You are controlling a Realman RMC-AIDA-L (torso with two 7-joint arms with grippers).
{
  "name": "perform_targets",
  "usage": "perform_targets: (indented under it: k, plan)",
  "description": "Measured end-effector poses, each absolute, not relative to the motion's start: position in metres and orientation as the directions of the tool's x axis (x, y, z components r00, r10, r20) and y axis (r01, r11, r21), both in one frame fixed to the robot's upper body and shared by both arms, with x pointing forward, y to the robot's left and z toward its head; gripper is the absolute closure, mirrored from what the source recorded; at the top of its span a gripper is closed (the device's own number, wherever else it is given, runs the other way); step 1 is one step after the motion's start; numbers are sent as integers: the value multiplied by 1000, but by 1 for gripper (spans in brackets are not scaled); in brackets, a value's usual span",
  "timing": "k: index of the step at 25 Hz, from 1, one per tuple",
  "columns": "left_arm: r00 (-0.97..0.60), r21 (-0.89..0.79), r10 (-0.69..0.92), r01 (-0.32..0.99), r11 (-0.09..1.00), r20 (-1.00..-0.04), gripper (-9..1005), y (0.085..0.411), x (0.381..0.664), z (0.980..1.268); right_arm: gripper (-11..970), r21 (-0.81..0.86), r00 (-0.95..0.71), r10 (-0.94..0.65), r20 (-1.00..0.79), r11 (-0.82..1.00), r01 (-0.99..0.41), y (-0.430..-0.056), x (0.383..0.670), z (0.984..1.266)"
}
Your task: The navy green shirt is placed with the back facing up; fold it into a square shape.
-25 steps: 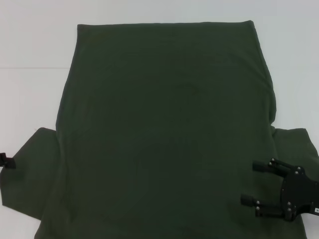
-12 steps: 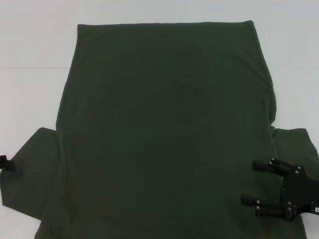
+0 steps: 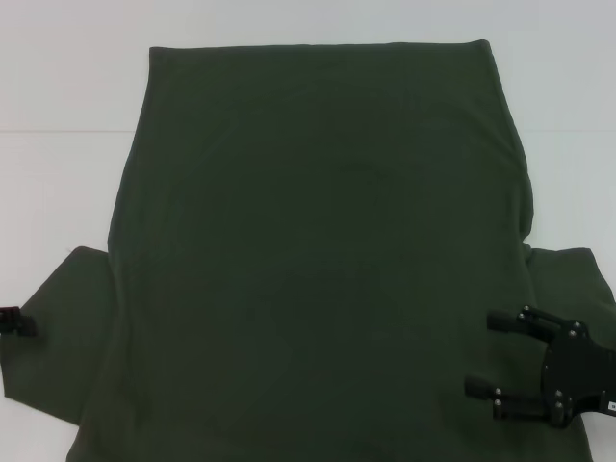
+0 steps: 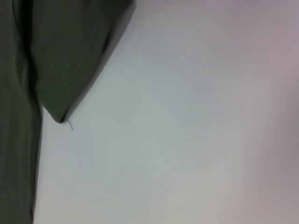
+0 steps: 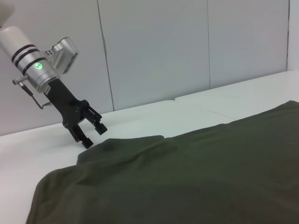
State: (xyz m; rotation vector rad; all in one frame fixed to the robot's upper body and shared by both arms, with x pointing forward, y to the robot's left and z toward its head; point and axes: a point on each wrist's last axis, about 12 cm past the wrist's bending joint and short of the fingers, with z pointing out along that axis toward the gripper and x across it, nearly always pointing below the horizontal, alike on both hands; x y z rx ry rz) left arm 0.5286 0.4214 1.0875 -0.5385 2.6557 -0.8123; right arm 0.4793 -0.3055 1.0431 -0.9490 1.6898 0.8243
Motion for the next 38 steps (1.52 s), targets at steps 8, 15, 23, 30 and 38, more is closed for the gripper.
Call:
perform_targets:
  k: [8,15,23,30,38]
  plan:
    - [-882,-591,-435,-257,765,-180,61,419,529,1087,17,88,-204,-209,-956,460,-884,-305,479,1043]
    - [-888,-607,-430,-253,754,-164,62,414,529,1084,17,88,-203,-208,-957,458,-885,-305,479,1043]
    - [-897,-620,-414,-237,748,-156,67,408,532,1083,17,89,-202,-207,-957,456,-885,-305,479,1044]
    - [-902,-626,-401,-222,747,-159,72,402,536,1083,18,91,-199,-201,-959,450,-889,-305,478,1044]
    - [-909,-627,-378,-193,755,-174,77,397,539,1084,17,90,-196,-197,-961,448,-890,-305,478,1045]
